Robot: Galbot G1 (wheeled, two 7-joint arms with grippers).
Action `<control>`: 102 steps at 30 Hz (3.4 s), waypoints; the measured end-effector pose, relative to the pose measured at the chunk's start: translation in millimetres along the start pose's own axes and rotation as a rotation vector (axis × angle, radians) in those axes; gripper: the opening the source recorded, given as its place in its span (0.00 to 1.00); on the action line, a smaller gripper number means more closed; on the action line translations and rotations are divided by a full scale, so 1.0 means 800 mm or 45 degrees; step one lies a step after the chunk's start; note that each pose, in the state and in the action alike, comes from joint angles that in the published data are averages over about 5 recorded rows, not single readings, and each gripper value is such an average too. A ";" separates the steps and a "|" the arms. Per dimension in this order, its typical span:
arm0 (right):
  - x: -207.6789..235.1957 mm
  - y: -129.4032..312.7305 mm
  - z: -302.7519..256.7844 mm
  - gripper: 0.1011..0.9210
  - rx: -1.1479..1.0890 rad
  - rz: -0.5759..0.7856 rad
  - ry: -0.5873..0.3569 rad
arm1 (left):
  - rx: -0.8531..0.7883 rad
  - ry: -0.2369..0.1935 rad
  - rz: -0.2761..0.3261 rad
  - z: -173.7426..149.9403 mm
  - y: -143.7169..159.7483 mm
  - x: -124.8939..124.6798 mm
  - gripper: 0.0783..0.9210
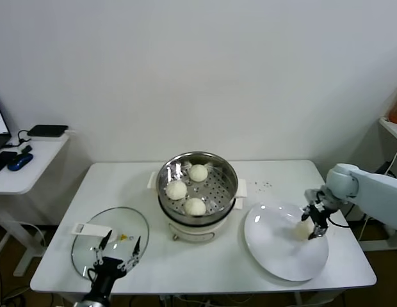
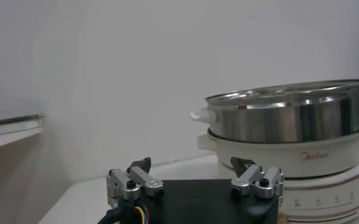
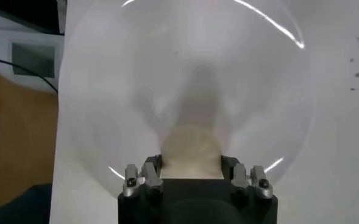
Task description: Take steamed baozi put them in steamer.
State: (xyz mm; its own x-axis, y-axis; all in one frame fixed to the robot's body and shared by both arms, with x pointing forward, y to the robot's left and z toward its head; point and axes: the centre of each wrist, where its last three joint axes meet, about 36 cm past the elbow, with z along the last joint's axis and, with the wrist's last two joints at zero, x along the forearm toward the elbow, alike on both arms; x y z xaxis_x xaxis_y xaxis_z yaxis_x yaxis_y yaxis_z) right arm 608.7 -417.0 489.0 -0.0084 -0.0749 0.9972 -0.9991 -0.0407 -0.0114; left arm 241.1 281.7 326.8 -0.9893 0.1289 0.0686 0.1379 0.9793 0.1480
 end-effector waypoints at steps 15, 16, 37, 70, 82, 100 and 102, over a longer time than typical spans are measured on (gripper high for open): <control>0.149 -0.056 -0.048 0.65 -0.010 0.125 -0.142 | 0.009 -0.015 0.001 -0.005 -0.005 -0.003 0.88; 0.161 -0.060 -0.054 0.65 -0.004 0.133 -0.149 | 0.008 -0.016 0.001 -0.005 -0.005 -0.003 0.88; 0.258 -0.124 -0.258 0.64 0.164 0.166 -0.274 | -0.016 -0.046 -0.015 -0.023 -0.004 -0.006 0.88; 0.120 -0.142 -0.362 0.65 0.255 0.034 -0.194 | -0.032 -0.045 -0.014 -0.023 -0.003 0.000 0.88; 0.104 -0.142 -0.355 0.66 0.255 0.029 -0.171 | -0.030 -0.043 -0.012 -0.021 -0.005 -0.001 0.88; 0.134 -0.149 -0.347 0.88 0.230 0.056 -0.213 | -0.027 -0.049 -0.009 -0.021 -0.009 -0.006 0.88; 0.140 -0.148 -0.345 0.88 0.225 0.059 -0.227 | -0.027 -0.050 -0.006 -0.022 -0.010 -0.007 0.88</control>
State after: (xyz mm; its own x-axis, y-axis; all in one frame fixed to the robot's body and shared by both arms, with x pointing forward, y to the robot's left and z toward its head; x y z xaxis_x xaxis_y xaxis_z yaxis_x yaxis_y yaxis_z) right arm 714.7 -145.4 622.8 -0.0313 -0.2545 0.9666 -0.9749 -0.2056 -0.0857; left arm 246.6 270.6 342.4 -0.9910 0.1306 0.0292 0.1337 0.9765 0.1693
